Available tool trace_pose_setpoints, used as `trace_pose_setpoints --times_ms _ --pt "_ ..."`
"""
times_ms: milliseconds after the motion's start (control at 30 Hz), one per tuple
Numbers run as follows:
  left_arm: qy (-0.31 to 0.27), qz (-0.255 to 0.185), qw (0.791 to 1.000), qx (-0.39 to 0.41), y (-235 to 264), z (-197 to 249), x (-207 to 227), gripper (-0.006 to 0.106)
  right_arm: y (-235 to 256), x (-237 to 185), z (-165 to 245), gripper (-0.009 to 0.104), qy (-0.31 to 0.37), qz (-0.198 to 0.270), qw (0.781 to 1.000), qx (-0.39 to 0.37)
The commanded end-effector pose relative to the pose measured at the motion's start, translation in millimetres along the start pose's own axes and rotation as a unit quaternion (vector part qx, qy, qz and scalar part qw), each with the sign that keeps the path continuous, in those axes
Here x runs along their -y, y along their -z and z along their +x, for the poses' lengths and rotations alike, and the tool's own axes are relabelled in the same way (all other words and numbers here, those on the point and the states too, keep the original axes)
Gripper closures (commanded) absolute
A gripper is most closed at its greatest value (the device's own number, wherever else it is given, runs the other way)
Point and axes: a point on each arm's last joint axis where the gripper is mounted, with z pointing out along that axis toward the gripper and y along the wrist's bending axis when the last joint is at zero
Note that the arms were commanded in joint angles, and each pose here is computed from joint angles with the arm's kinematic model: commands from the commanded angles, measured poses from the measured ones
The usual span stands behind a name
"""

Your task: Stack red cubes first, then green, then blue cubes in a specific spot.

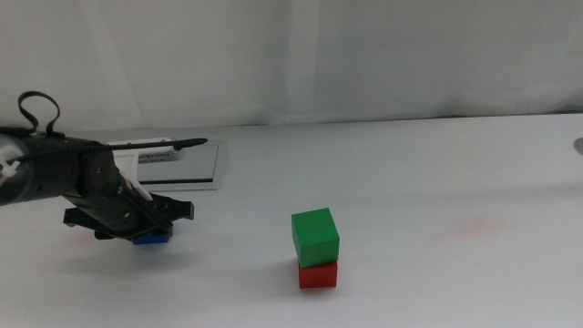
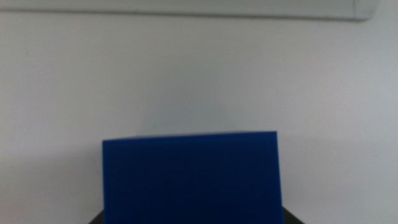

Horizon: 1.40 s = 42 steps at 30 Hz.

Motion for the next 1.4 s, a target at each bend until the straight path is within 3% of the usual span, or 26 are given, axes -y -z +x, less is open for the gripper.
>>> trace_pose_setpoints --times_ms 0,33,67,300,567,800,1067,1367 --pt "-0.003 0.005 1.000 0.014 -1 -3 4 0.091 0 0 1 0.097 0.002 0.002 1.000 0.001" --pt "-0.003 0.005 1.000 0.015 -1 -3 4 0.101 0 0 1 0.097 0.002 0.002 1.000 0.001" --pt "-0.004 0.005 1.000 0.015 -1 -3 4 0.103 0 0 1 0.097 0.002 0.002 1.000 0.001" --pt "-0.012 0.000 1.000 0.001 8 -9 5 0.103 0 0 1 0.097 0.002 0.002 1.000 0.001" --pt "-0.002 0.005 1.000 0.020 81 -24 18 0.103 0 0 1 0.097 0.002 0.002 1.000 0.001" --pt "0.019 0.016 0.999 0.022 149 -10 68 0.103 0 0 1 0.097 0.002 0.002 1.000 0.001" --pt "-0.018 0.033 0.997 0.064 194 21 152 0.103 0 0 1 0.097 0.002 0.002 1.000 0.001" --pt "-0.007 0.062 0.996 0.067 202 45 200 0.103 0 0 1 0.097 0.002 0.002 1.000 0.001"
